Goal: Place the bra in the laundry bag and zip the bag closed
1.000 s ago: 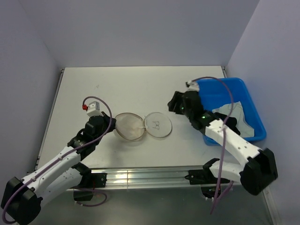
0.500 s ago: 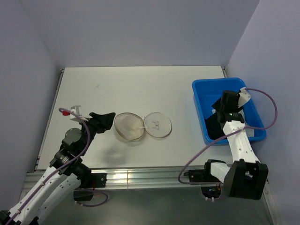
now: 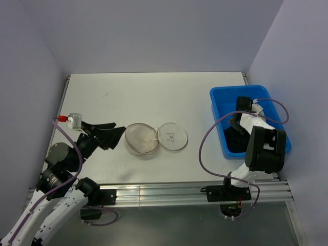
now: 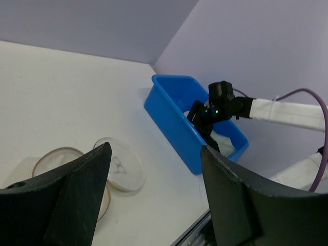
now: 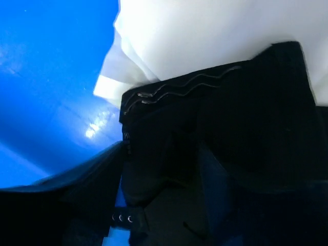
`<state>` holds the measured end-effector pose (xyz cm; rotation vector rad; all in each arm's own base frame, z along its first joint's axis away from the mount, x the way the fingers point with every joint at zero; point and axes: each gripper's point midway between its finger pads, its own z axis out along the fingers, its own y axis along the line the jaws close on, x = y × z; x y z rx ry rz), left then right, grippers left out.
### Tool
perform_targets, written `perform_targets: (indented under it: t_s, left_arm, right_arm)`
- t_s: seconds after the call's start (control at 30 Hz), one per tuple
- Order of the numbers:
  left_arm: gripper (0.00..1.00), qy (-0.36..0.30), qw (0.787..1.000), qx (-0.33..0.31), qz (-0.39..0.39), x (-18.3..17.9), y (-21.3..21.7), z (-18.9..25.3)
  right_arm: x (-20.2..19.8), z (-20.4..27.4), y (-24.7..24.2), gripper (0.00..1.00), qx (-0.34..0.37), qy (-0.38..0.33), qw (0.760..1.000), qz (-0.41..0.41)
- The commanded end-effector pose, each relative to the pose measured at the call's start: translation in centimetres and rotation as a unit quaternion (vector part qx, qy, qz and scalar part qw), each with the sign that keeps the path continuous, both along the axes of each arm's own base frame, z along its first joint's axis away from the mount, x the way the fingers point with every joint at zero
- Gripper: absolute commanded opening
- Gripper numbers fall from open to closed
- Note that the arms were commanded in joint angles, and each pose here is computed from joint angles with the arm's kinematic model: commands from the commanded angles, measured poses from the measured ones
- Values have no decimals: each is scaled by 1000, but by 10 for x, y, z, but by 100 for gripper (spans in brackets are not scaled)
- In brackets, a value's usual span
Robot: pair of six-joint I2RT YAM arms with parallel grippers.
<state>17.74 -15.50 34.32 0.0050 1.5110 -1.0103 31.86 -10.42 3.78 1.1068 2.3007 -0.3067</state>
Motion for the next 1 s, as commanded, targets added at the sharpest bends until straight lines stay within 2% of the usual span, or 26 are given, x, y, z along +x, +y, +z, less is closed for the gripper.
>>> perform_targets:
  t_s: [0.0,0.03,0.07,0.1,0.13,0.23,0.3,0.43,0.53,0.6,0.7,0.77,0.83,0.97]
  left_arm:
    - [76,2,999,27,-17,-4,-4,-9]
    - [76,3,999,29,-15,-4,-3,-10]
    - [76,5,999,31,-14,-2,-4,-11]
    - [75,7,999,31,-15,-2,-4,-11]
    - [75,8,999,32,-15,-1,-5,-12]
    - [75,13,999,32,-13,2,-5,-15]
    - [75,15,999,31,-10,5,-5,-16]
    - [74,27,999,36,-7,11,-7,-23]
    - [74,33,999,43,3,15,-5,-24]
    - [74,36,998,45,13,18,-2,-26]
    - [74,39,998,45,23,22,-1,-27]
    - [74,45,998,47,24,25,-2,-30]
    - [74,53,997,50,29,29,-2,-33]
    - [74,64,996,50,28,33,-6,-37]
  right_arm:
    - [25,11,-2,56,7,-28,1000,-6]
    - [26,13,-3,42,5,-33,999,-8]
    - [27,18,-4,14,3,-47,999,-10]
    - [28,23,-4,4,-1,-58,998,-12]
    - [28,28,-4,0,-3,-68,998,-12]
    - [25,59,-7,0,-26,-122,992,-17]
    - [24,100,-7,0,-41,-188,981,-16]
    - [13,176,4,0,-55,-308,950,5]
    - [6,220,17,0,-50,-366,929,26]
    - [6,244,36,0,-29,-396,916,65]
    - [8,301,77,0,-7,-453,881,137]
    - [10,345,100,0,-5,-488,856,174]
    - [13,385,144,0,19,-515,823,238]
    - [25,414,193,0,36,-525,793,309]
